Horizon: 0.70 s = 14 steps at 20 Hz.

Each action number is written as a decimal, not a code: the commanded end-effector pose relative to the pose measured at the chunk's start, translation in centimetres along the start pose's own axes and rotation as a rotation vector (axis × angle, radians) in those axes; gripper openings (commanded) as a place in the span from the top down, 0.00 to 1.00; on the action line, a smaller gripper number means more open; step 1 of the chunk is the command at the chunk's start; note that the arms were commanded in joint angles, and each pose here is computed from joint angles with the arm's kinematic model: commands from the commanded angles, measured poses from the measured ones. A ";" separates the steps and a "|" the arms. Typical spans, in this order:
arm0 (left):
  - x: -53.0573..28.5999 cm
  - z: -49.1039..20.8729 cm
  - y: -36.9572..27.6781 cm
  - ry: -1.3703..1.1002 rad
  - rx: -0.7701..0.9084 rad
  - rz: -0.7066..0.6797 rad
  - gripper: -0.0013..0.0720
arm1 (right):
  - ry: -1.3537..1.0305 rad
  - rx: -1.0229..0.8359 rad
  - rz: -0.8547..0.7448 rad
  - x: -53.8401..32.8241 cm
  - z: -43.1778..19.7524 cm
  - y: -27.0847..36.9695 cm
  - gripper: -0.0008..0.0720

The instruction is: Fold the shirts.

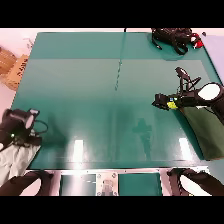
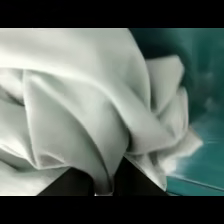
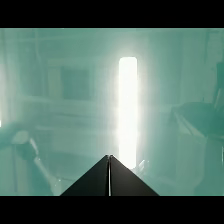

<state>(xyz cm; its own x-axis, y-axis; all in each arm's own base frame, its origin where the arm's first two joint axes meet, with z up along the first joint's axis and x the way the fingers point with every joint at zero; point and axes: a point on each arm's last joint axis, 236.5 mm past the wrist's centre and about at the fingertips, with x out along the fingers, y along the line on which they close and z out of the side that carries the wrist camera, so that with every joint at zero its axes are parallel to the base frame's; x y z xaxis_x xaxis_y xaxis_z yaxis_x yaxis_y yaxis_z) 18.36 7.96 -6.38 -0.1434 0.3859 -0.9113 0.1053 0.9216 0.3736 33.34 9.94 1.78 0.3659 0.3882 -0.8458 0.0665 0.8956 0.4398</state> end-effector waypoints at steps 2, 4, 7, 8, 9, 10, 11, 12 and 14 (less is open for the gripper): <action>-13.2 8.5 -4.8 -0.371 0.087 -0.242 0.95 | 0.001 0.001 0.000 0.0 0.0 0.0 0.97; -23.8 11.7 -9.7 -0.659 0.168 -0.402 0.95 | 0.001 0.001 0.000 0.0 0.0 0.0 0.97; -35.7 12.4 -16.9 -0.924 0.309 -0.607 0.95 | 0.001 0.001 0.000 0.0 0.0 0.0 0.97; -37.3 12.4 -19.3 -0.950 0.351 -0.650 0.95 | 0.001 0.001 0.000 0.0 0.0 0.0 0.97; -37.7 12.5 -21.8 -0.952 0.401 -0.685 0.95 | 0.001 0.001 0.000 0.0 0.0 0.0 0.97; -37.2 12.6 -24.3 -0.924 0.436 -0.724 0.95 | 0.002 0.001 0.000 0.0 0.0 0.0 0.97; -36.3 12.8 -26.8 -0.879 0.466 -0.766 0.95 | 0.002 0.001 0.001 0.0 0.0 0.0 0.97; -35.1 12.9 -29.1 -0.825 0.495 -0.807 0.95 | -0.003 0.001 0.001 0.0 0.1 0.0 0.97; -32.7 13.4 -32.0 -0.720 0.499 -0.872 0.82 | -0.013 0.001 0.001 0.0 0.3 0.0 0.97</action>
<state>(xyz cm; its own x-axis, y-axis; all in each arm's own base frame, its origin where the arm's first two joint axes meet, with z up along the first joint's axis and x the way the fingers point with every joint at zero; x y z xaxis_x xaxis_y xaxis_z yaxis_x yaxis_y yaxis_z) 33.66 -29.77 11.38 0.3200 -0.5089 -0.7992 0.6195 0.7506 -0.2299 33.46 9.92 1.83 0.3713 0.3876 -0.8437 0.0665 0.8952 0.4406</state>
